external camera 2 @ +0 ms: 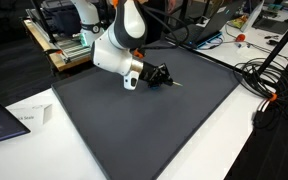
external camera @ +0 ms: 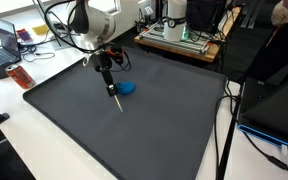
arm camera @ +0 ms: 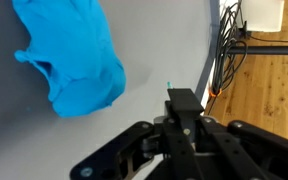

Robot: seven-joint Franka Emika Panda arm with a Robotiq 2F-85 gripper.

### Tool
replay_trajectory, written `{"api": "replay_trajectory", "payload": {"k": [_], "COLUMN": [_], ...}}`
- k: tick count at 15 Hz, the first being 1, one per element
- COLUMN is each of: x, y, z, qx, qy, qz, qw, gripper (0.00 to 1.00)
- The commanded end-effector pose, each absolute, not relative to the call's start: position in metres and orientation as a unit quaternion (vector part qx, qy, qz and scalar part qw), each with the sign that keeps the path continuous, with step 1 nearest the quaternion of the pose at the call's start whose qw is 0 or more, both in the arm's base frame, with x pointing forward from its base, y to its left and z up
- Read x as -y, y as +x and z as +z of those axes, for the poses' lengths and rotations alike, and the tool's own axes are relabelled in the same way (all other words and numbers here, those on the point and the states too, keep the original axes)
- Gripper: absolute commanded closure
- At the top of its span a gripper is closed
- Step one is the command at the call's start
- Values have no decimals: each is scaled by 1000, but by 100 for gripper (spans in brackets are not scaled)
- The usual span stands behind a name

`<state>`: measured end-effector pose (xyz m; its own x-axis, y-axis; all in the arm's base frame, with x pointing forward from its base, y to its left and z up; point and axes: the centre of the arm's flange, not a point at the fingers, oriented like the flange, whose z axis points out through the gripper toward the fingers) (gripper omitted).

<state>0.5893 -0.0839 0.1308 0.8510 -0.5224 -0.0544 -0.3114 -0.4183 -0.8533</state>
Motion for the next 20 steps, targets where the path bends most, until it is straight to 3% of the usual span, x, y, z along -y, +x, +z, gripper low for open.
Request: {"api": "replay_trajectory", "payload": {"k": [1,8,20], "x": [101,109,104], "y": [621,643,661], "z": [125,124,152], "qx": [-248,-225,-173], "qy": [-834,-851,-903], "qz": [-74,-27,-11], "qw": [487,473,394], "gripper": [97,97,97]}}
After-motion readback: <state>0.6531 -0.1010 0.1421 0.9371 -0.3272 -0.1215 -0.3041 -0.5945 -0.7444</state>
